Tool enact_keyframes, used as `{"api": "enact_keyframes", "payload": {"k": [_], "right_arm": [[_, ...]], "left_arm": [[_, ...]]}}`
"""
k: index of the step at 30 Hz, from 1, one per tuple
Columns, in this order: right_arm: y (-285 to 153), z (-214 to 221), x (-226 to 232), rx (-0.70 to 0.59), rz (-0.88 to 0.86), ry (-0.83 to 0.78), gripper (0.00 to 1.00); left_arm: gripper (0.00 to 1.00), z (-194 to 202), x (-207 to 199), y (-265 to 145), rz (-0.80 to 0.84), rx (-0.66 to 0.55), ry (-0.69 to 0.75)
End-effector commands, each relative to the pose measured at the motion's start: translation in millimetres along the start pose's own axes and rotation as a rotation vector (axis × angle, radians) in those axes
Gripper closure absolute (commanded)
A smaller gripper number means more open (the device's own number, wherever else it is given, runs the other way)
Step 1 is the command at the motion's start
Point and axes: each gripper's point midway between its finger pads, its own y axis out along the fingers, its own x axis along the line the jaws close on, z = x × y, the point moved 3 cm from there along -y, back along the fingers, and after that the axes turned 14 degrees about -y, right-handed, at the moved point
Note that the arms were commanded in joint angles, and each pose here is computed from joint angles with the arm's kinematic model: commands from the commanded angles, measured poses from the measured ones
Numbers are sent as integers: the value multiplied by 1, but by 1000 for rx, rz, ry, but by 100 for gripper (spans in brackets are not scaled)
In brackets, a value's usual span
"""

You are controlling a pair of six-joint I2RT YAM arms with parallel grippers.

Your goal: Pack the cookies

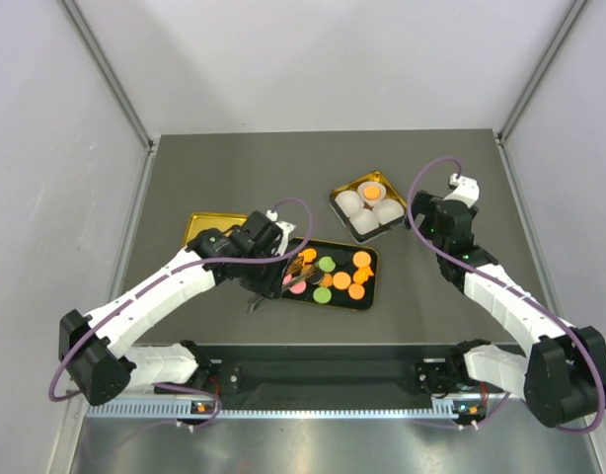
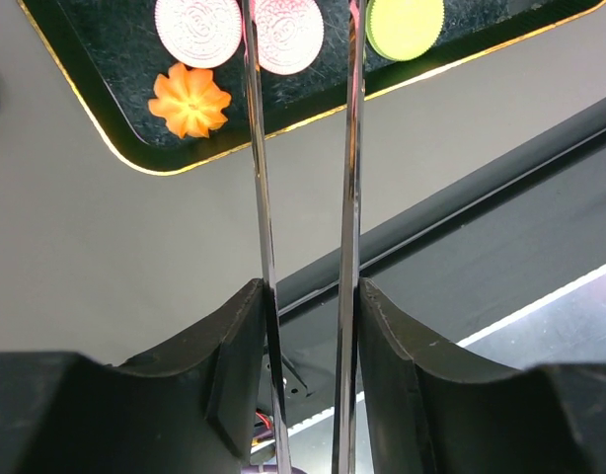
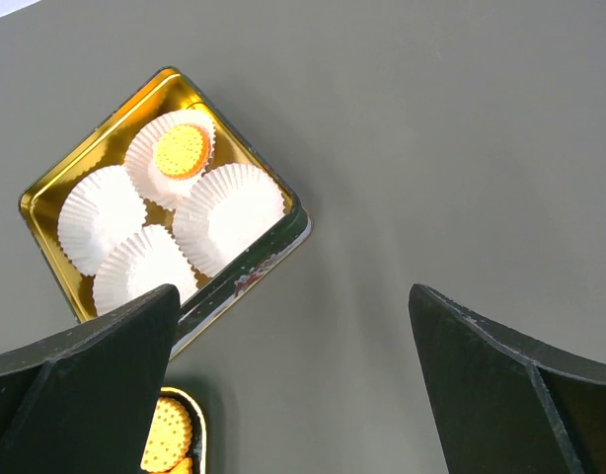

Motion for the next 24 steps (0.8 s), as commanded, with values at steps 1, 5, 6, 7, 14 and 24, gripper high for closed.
{"api": "enact_keyframes", "payload": {"k": [1, 5, 6, 7, 14, 24], "right_arm": [[0, -16, 0, -51, -4, 29, 0], [0, -15, 0, -51, -4, 29, 0], [0, -15, 0, -51, -5, 27, 0], [0, -15, 0, -51, -7, 27, 0], [-1, -16, 0, -54, -6, 30, 0], [-2, -17, -1, -58, -3, 31, 0]], "left_arm": [[56, 0, -5, -2, 31, -4, -13], [57, -1, -5, -3, 33, -8, -11], [57, 0, -5, -3, 34, -6, -13], [57, 0, -5, -2, 34, -4, -11], [62, -2, -5, -5, 28, -13, -14], [66, -10, -4, -15, 8, -48, -11]]}}
